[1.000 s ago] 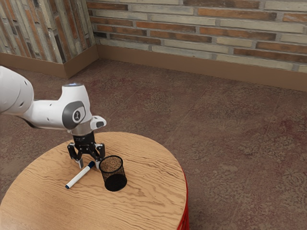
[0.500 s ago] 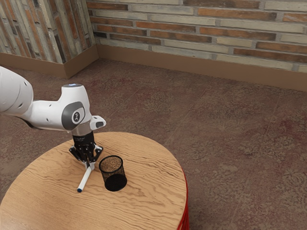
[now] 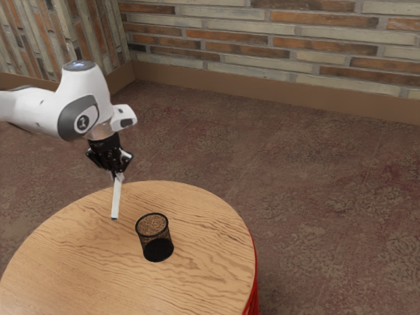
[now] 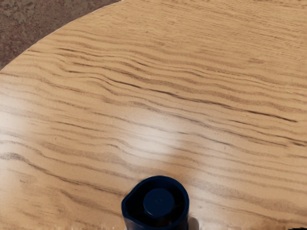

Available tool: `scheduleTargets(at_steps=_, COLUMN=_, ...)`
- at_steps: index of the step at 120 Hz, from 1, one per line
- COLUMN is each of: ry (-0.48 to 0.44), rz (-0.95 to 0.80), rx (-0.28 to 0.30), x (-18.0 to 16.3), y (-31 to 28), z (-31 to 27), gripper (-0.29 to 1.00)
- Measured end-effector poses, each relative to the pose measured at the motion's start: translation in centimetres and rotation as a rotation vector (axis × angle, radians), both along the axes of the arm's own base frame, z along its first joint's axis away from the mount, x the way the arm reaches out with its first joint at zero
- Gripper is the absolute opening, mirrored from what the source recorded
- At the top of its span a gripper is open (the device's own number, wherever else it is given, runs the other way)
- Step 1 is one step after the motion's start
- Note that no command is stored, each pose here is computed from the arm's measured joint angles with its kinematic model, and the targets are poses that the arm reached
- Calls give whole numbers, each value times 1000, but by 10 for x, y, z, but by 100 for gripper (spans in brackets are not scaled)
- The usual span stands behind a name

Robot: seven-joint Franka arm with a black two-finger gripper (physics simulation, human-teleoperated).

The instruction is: Put the marker into the pen holder.

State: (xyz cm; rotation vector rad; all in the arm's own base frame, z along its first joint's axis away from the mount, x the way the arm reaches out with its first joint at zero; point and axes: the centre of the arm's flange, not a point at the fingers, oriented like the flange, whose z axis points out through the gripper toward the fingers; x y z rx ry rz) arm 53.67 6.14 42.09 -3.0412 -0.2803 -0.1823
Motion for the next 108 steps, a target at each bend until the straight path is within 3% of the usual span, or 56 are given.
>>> scheduleTargets(at_steps=36, ry=-136, rz=-146, rx=54, x=-38, y=-88, z=56, gripper=-8)
scheduleTargets(at_steps=93, ry=-147, rz=-156, rx=59, x=-67, y=-131, z=25, gripper=-8)
scheduleTargets(at_steps=108, ry=-145, rz=-146, rx=44, x=-69, y=-135, z=22, gripper=20)
